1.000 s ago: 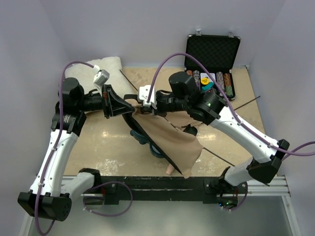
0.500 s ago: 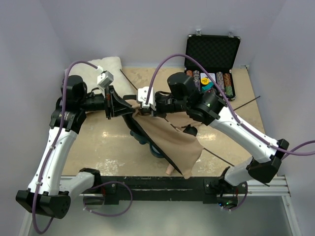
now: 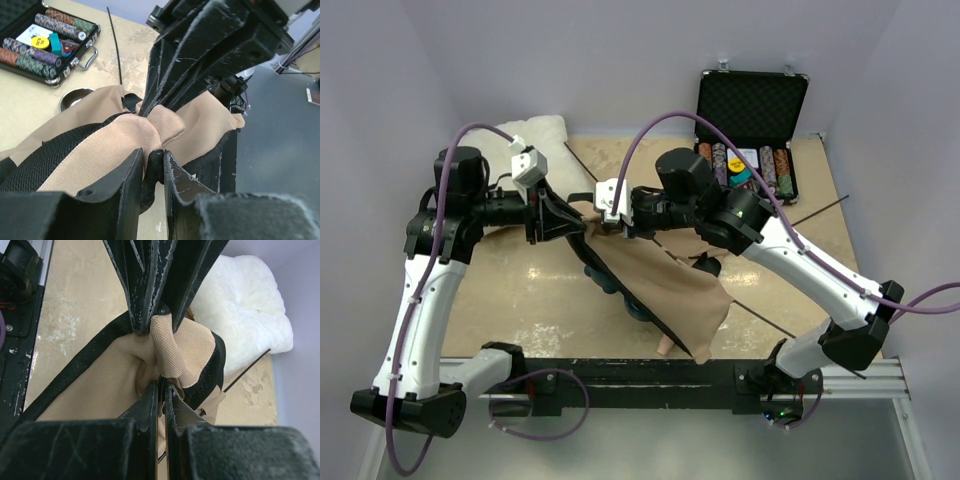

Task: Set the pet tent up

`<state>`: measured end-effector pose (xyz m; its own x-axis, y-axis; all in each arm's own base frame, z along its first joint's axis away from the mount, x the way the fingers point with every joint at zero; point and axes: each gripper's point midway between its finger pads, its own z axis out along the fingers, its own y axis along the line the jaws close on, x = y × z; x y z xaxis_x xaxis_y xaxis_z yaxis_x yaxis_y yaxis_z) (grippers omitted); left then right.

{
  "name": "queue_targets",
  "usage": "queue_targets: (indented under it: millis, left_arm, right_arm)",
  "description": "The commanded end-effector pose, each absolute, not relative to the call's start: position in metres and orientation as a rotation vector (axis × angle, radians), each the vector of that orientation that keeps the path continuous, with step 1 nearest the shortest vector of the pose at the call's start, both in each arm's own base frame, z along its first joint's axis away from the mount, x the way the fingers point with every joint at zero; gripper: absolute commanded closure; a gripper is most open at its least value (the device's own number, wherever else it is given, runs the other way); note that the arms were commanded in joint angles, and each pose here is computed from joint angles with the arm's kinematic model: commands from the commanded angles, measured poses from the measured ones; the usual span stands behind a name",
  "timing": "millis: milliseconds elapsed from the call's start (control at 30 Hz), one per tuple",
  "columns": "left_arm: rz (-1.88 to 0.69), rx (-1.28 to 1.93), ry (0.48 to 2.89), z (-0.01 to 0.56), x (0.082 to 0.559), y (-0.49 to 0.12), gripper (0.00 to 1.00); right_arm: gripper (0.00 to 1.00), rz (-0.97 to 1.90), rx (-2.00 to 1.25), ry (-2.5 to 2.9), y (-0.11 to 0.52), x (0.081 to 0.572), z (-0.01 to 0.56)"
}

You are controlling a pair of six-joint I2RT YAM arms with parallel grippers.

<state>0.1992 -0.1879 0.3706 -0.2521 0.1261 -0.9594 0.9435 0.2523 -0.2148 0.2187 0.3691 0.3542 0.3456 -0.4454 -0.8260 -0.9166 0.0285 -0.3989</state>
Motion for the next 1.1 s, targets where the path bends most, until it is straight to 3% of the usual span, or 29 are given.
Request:
queue_targets:
  millis: [0,333,400,800,1067]
  left_arm:
    - [-1.112,1.124,1.46,0.389,0.181,-0.188,0.75]
    - [-1.093,1.119,1.304,0.415,0.172,-0.191,0.77]
    - [-1.111,1.11,1.3,0.413,0.175,-0.192,0.81]
    - [-1.143,1.016,1.404,0.404,0.193,-0.193,0.87]
    - [-1.202,1.045,1.437,0.391,0.189,-0.197,0.8]
  right_arm:
    - [1.0,0.472,-1.605,1.325,0.35,0.228,0.342]
    - [1.0,0.488,-1.615,1.317,0.35,0.225,0.342]
    - [1.0,0.493,-1.615,1.312,0.351,0.225,0.344]
    - [1.0,0.511,-1.662,1.26,0.355,0.216,0.347]
    - [1.0,0.52,-1.663,1.249,0.365,0.218,0.349]
